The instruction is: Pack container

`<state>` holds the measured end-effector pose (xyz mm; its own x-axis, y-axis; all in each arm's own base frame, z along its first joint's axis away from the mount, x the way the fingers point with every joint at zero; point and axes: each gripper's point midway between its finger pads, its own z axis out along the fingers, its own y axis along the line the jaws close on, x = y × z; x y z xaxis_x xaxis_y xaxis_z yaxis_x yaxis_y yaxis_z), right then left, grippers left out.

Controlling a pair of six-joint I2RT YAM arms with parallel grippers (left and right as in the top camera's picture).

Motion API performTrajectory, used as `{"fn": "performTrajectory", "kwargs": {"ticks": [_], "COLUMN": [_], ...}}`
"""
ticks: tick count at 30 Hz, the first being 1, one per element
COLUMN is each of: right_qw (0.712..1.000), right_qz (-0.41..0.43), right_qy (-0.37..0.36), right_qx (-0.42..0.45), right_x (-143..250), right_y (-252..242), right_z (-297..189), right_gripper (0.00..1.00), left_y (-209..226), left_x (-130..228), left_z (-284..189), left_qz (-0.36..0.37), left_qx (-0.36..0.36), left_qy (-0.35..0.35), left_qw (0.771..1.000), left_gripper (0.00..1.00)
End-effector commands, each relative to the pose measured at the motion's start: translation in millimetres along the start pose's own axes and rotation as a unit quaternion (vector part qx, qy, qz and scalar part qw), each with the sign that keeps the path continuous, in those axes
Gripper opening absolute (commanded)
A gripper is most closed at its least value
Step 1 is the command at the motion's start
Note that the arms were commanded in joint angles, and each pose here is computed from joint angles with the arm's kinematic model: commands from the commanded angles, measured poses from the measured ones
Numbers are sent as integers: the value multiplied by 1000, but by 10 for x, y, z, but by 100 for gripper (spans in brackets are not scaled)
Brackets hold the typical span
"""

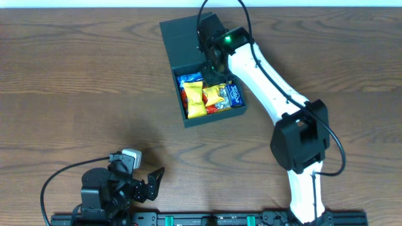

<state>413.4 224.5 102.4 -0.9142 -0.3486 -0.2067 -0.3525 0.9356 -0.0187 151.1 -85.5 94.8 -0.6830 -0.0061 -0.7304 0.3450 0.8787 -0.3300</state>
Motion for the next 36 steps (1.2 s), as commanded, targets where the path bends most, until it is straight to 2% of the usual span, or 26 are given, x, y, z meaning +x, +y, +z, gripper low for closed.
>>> {"fn": "performTrajectory", "kwargs": {"ticks": [1,11,18,28,32,36], "right_qw": [999,998,994,988,992,999], "right_qz": [11,25,22,14,19,26], "right_qy": [7,52,106,152,121,35], "right_qx": [34,3,12,20,14,-28], "right_x": [163,748,1154,1458,1338,1022], "right_y": [-109,-51,-103,-147,-151,-57], "right_z": [-115,89,262,61,13,-281], "right_gripper": [1,1,1,1,1,1], "left_y": [24,24,23,24,23,24], "left_x": [0,0,0,0,0,0], "left_z": [-3,-3,-3,-3,-3,-3], "left_qz": [-3,-4,-3,-3,-3,-4], "left_qx": [-6,-6,-6,-6,-6,-6], "left_qy": [-2,-2,-2,-2,-2,-2], "left_qw": [1000,1000,1000,1000,1000,1000], "left_gripper": [95,95,95,95,95,95]}}
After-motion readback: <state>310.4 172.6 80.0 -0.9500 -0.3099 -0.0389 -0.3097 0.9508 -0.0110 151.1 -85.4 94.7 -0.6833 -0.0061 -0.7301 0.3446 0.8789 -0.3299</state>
